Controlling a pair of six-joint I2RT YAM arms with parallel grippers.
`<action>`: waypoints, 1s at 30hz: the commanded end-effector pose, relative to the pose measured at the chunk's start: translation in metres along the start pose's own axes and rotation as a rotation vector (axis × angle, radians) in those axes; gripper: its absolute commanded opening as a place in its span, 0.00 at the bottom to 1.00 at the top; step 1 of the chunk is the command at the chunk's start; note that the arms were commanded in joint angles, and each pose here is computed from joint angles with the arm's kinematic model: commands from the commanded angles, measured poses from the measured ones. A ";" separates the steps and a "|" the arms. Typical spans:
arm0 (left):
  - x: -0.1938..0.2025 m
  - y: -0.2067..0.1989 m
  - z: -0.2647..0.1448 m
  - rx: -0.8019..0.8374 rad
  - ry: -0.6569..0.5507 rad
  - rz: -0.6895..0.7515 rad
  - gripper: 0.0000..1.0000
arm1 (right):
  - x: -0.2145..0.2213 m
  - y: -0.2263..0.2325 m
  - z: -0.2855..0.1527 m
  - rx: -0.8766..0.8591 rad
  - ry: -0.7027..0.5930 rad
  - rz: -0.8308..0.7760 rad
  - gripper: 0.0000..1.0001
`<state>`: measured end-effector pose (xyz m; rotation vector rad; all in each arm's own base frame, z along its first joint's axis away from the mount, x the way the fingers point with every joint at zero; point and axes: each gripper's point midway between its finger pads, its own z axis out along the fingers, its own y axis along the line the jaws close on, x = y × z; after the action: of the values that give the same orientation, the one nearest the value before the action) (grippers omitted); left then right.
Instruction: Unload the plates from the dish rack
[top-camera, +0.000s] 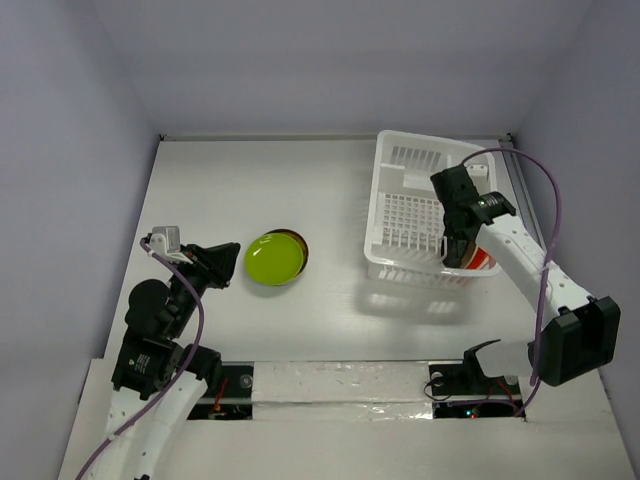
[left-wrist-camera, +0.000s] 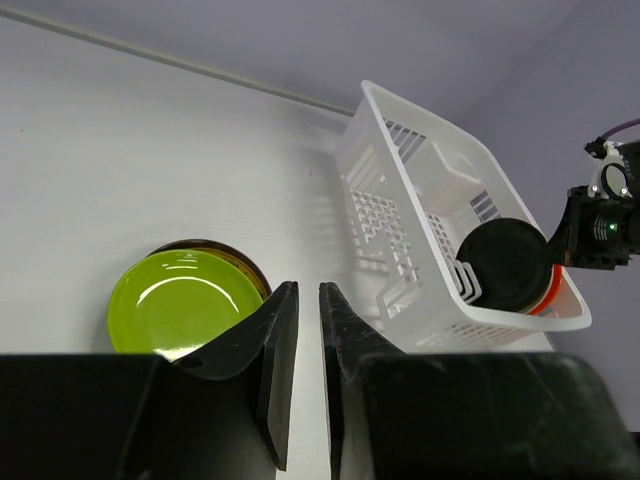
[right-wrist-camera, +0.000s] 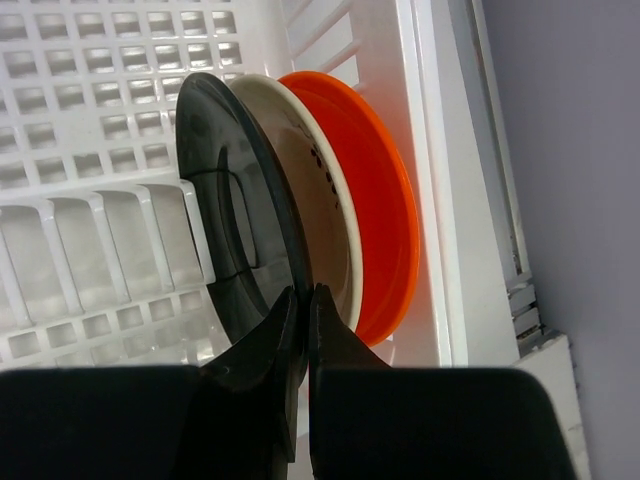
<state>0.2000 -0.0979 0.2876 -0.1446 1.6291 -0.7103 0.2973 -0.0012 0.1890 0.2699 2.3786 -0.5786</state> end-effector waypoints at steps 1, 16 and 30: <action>-0.016 -0.015 -0.002 0.049 -0.043 0.002 0.12 | -0.039 -0.006 -0.027 0.018 -0.143 0.053 0.00; -0.015 -0.013 0.001 0.044 -0.034 0.004 0.13 | -0.067 -0.009 -0.058 0.037 -0.239 0.051 0.00; -0.014 -0.006 0.006 0.013 -0.027 0.004 0.13 | -0.126 0.100 -0.206 -0.744 -0.519 0.357 0.00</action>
<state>0.2042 -0.0978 0.2832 -0.1505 1.6505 -0.7035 0.2943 0.1144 0.3519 0.1855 1.9198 0.0519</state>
